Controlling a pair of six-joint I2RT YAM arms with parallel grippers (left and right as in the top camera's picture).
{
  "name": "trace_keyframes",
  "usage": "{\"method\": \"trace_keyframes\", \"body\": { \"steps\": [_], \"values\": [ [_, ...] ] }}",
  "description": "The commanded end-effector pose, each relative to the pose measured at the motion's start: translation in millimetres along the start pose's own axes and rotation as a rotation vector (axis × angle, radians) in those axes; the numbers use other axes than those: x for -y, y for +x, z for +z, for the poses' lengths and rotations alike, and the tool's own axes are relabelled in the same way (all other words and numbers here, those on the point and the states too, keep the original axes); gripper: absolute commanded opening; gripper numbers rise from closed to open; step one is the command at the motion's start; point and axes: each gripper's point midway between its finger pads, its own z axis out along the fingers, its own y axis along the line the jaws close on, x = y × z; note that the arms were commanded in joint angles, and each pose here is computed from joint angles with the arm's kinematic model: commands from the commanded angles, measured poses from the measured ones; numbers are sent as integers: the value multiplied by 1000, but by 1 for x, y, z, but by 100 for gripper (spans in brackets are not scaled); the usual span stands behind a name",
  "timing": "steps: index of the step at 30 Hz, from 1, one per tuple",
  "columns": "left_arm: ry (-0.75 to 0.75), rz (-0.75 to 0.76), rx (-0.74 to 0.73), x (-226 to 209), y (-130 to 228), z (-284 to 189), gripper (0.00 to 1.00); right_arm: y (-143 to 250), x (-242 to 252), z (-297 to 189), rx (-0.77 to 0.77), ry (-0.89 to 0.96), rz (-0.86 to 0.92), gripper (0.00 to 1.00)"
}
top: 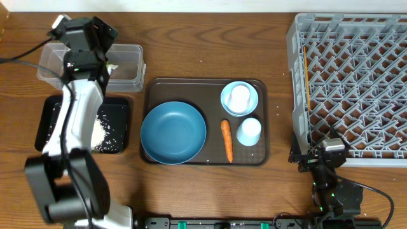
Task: Sort waste into correct bins and load items into the dishwasher rack
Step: 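Carry the wrapper left and drop it into the clear bin, then move the right gripper to the light-blue cup on the brown tray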
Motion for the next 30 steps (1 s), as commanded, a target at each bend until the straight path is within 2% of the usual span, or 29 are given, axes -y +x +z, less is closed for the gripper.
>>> {"method": "trace_keyframes", "body": {
  "steps": [1,7,12,21,30],
  "values": [
    [29,-5,15,10,-19,-35,100,1,4,0,-3,16,4,99],
    [4,3,-13,2,-28,-92,99,1,4,0,-2,16,4,99],
    [-107,37,-135,-30,-5,-130,98,1,4,0,-2,16,4,99],
    [-356,113,-408,-93,53,-164,98,1,4,0,-2,16,4,99],
    [-389,123,-443,-100,59,-170,98,1,4,0,-3,16,4,99]
  ]
}}
